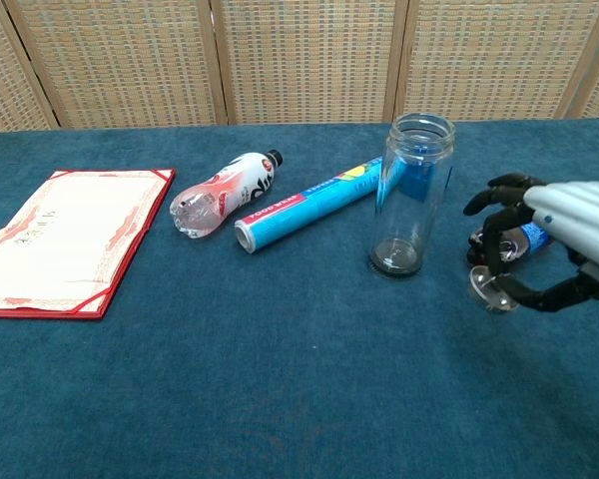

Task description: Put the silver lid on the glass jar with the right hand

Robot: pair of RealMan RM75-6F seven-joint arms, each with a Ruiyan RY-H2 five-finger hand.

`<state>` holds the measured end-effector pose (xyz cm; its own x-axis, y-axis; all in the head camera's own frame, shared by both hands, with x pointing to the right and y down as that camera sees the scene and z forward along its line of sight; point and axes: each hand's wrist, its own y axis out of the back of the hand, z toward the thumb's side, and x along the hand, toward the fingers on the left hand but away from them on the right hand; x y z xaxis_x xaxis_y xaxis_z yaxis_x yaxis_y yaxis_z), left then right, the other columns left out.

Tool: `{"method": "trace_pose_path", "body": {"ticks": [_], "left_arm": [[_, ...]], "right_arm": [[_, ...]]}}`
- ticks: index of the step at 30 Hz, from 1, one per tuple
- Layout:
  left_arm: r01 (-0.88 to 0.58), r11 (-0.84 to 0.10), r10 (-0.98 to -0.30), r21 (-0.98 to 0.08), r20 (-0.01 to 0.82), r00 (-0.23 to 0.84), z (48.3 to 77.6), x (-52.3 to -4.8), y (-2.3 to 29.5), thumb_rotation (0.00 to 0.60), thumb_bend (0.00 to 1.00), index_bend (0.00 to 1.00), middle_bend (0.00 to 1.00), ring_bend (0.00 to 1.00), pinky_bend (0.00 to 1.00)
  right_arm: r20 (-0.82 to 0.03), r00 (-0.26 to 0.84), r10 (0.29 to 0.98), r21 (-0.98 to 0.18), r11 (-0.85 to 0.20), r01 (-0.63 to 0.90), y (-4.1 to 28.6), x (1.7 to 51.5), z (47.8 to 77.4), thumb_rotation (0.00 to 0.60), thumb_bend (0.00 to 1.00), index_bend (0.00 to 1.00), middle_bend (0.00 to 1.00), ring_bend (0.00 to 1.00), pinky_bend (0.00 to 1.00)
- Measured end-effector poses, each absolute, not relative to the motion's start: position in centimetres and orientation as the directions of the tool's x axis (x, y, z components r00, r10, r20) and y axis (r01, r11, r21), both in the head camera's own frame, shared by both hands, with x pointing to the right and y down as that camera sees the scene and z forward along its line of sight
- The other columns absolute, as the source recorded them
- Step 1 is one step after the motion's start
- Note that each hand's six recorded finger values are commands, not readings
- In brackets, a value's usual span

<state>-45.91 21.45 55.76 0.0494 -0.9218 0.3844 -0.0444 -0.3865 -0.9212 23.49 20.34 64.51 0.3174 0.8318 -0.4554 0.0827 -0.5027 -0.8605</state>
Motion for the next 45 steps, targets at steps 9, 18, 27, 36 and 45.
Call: {"method": "trace_pose_path", "body": {"ticks": [9, 18, 27, 36, 45], "left_arm": [[-0.047, -0.382, -0.924, -0.923, 0.38, 0.047, 55.6, -46.0, 21.4, 0.6, 0.2, 0.0, 0.0, 0.0, 0.0], [-0.048, -0.38, -0.925, -0.924, 0.378, 0.046, 55.5, -46.0, 21.4, 0.6, 0.2, 0.0, 0.0, 0.0, 0.0], [-0.049, -0.382, -0.924, -0.923, 0.38, 0.045, 55.6, -46.1, 21.3, 0.6, 0.2, 0.0, 0.0, 0.0, 0.0], [-0.056, -0.382, -0.924, -0.923, 0.379, 0.046, 55.5, -46.2, 21.3, 0.6, 0.2, 0.0, 0.0, 0.0, 0.0], [-0.058, -0.393, -0.919, -0.918, 0.39, 0.049, 55.8, -46.1, 21.3, 0.6, 0.2, 0.0, 0.0, 0.0, 0.0]], "right_arm": [[-0.395, 0.265, 0.879, -0.905, -0.422, 0.051, 17.1, 25.7, 61.0, 0.6, 0.58, 0.64, 0.25, 0.01, 0.2], [-0.317, 0.241, 0.917, -0.946, -0.325, -0.006, 13.3, 26.3, 56.7, 0.6, 0.58, 0.64, 0.25, 0.01, 0.2], [-0.237, 0.281, 0.93, -0.971, -0.234, -0.042, 10.3, 23.6, 52.2, 0.6, 0.58, 0.64, 0.25, 0.01, 0.21], [-0.219, 0.343, 0.913, -0.975, -0.221, -0.034, 9.3, 19.6, 51.1, 0.6, 0.58, 0.64, 0.25, 0.01, 0.21], [-0.235, 0.378, 0.895, -0.969, -0.244, -0.026, 8.5, 15.8, 52.8, 0.6, 0.58, 0.64, 0.25, 0.01, 0.21]]}}
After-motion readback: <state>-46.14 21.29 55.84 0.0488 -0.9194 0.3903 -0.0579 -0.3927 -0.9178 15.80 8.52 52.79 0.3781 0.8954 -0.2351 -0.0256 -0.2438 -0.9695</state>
